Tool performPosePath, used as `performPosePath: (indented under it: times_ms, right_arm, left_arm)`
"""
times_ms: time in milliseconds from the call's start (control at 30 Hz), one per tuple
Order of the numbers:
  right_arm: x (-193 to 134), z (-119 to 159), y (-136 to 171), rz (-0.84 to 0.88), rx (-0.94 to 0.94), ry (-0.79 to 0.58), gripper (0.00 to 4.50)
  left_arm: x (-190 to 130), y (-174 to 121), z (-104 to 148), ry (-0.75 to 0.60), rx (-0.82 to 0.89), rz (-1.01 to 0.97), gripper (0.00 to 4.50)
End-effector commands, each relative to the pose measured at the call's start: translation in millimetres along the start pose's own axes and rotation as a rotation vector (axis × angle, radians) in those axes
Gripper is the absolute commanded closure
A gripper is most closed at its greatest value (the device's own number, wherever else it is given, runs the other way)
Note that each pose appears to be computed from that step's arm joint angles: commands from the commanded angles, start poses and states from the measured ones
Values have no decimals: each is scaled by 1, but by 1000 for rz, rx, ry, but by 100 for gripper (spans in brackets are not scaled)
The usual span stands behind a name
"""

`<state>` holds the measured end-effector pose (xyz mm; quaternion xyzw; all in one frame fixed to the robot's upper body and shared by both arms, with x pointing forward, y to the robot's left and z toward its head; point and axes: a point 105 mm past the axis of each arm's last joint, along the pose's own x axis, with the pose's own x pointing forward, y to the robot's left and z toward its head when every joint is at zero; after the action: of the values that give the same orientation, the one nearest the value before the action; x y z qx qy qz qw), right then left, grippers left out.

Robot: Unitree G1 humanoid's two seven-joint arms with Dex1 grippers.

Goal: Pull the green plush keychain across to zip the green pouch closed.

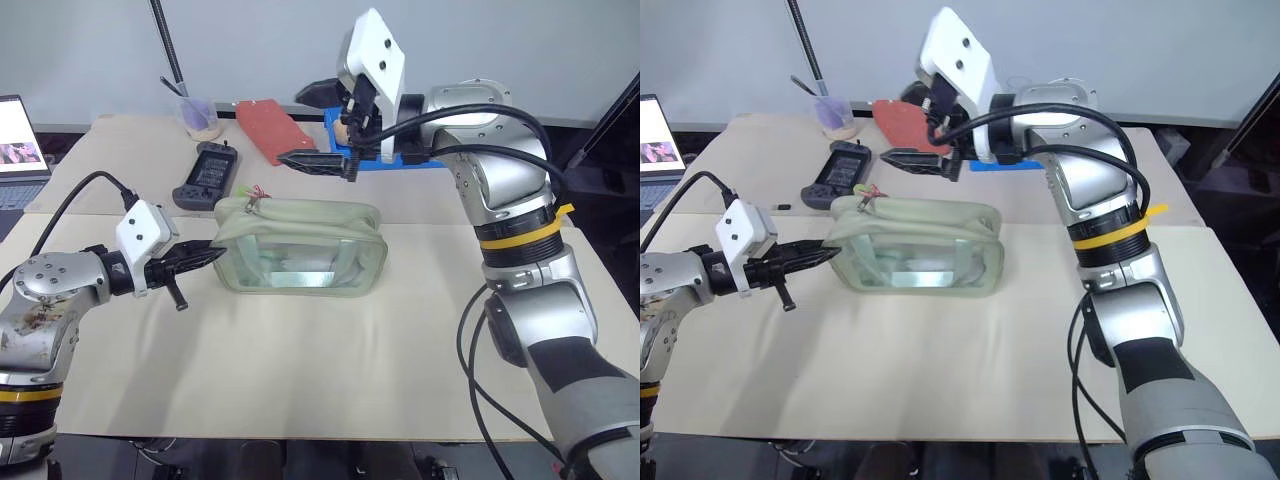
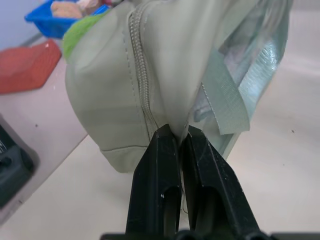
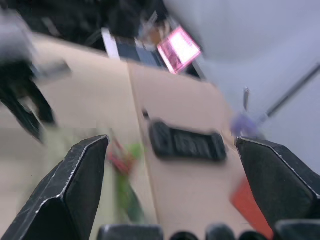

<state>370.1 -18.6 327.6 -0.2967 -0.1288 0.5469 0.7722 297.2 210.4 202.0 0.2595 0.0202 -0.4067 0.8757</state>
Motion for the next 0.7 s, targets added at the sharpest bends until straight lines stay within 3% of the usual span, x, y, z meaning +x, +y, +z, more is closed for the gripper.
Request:
performPosePath:
  times_ms: [33, 300, 500, 700]
  right_arm:
    - [5, -8, -3, 44, -92, 25, 2]
    - [29, -39, 13, 187, -148, 93, 2]
    - [45, -27, 39, 334, -148, 19, 2]
    - [59, -24, 48, 346, -144, 1, 2]
  left_arm:
    - [-5, -9, 4, 7, 55, -5, 450]
    - [-7, -18, -3, 24, 52, -11, 450]
    - [-9, -18, -6, 37, 45, -8, 450]
    - [-7, -18, -7, 37, 43, -13, 450]
